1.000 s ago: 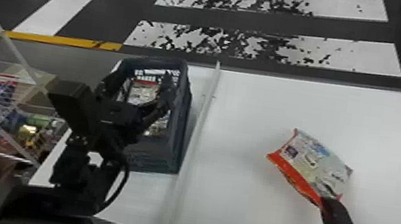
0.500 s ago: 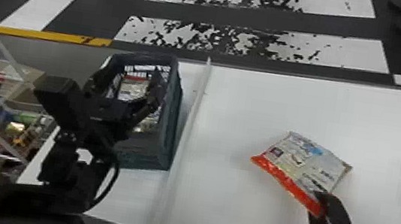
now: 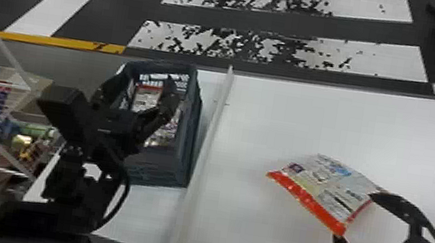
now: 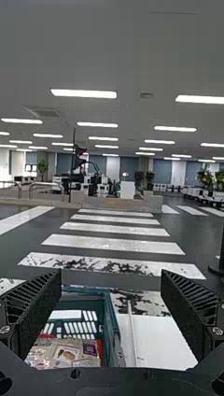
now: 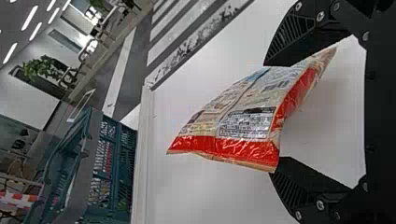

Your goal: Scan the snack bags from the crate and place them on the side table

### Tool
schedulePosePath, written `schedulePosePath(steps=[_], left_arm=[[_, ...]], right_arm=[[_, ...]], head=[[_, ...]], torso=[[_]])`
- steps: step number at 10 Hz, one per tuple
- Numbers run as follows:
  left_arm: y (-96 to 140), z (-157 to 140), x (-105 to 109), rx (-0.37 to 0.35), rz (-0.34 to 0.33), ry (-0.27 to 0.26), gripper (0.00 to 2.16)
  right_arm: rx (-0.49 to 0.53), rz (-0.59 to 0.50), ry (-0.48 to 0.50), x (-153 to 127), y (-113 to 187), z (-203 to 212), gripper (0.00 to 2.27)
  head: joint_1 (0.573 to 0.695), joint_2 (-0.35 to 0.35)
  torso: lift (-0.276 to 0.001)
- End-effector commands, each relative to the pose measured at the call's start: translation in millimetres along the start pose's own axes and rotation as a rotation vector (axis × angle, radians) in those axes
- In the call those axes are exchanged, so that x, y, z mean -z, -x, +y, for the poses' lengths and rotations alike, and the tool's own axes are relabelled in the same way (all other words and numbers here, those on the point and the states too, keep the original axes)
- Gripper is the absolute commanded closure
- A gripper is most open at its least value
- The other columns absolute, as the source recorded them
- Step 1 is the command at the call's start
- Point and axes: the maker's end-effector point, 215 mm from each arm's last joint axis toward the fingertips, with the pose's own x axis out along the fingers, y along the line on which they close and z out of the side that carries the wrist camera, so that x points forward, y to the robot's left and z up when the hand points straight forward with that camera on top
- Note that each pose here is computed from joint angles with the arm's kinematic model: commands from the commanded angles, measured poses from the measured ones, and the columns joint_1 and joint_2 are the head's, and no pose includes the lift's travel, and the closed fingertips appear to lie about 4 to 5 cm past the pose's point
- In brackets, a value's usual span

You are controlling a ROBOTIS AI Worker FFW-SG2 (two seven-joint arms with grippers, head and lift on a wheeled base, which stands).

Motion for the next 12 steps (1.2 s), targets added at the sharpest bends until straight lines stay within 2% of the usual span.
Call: schedulePosePath(steps=[1,4,7,9,10,11,12], left_arm=[[-1,0,0,-0.002,-0.001,0.003,0.08],[-2,-2,3,0.005,0.011,0.006,0.08],[-1,-3,5,0.005,0.016,0.004,0.08],[0,-4,5,0.007,0.017,0.0,0.08],[0,-4,6,0.007,0.02,0.0,0.08],[1,-4,6,0.007,0.02,0.0,0.08],[1,-5,7,0.008,0.021,0.001,0.09]], right_arm=[[-0.022,0.04,-0.144,21,5,-23,0.06],[-0.085,0.088,-0.354,56,19,-46,0.08],[-0.133,0.156,-0.466,91,34,-53,0.08],[-0.22,0.166,-0.59,97,51,-45,0.08],[-0.237,0.138,-0.615,91,55,-47,0.09],[-0.234,0.12,-0.623,85,57,-48,0.35],[-0.24,0.09,-0.641,76,55,-47,1.08]], head=[[0.695,0.227],[0.695,0.165],[0.695,0.112],[0.695,0.081],[0.695,0.076],[0.695,0.073],[0.695,0.069]], torso=[[-0.094],[-0.094],[-0.094],[-0.094],[-0.094],[-0.094],[-0.094]])
